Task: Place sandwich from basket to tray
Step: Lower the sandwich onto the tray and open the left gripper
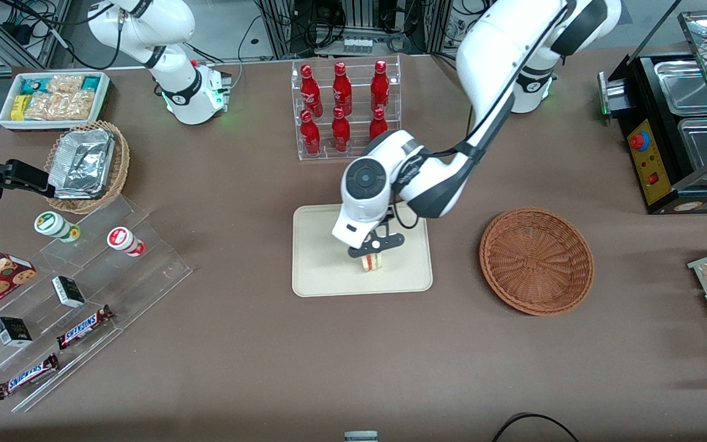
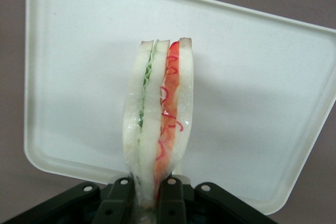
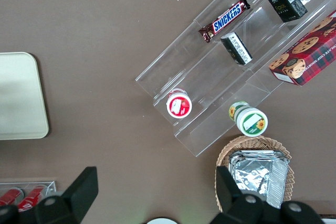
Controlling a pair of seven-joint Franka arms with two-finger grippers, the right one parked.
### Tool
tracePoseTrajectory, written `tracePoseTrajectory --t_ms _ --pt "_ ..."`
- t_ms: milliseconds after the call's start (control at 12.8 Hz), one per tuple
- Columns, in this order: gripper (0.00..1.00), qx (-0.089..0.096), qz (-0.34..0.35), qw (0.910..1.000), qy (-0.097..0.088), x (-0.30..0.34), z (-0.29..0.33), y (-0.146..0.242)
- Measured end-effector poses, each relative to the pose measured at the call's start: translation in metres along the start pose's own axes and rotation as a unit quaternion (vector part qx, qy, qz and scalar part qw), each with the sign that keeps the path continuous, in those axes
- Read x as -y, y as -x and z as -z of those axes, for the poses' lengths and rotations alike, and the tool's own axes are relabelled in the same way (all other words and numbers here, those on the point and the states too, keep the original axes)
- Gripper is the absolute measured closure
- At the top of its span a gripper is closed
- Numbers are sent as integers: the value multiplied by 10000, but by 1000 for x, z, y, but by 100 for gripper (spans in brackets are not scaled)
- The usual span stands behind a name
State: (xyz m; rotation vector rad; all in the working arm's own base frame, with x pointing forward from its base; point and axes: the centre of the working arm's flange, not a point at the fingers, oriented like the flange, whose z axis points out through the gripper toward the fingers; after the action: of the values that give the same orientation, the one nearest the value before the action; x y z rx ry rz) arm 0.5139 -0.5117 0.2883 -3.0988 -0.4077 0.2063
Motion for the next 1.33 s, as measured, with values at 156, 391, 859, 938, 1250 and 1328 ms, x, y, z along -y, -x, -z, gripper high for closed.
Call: tracePoseTrajectory --t_ms 156,391,859,938,1250,1328 --pt "84 -44 36 9999 137 -11 -10 -1" --pt "84 -64 99 9998 175 -11 -17 -5" --pt "84 3 295 9995 133 -13 -40 -7" --pt "84 9 308 9994 125 -13 -42 -7" --pt "56 -10 319 9994 162 -14 -40 -8" --pt "45 -33 323 9993 205 -15 -35 -9"
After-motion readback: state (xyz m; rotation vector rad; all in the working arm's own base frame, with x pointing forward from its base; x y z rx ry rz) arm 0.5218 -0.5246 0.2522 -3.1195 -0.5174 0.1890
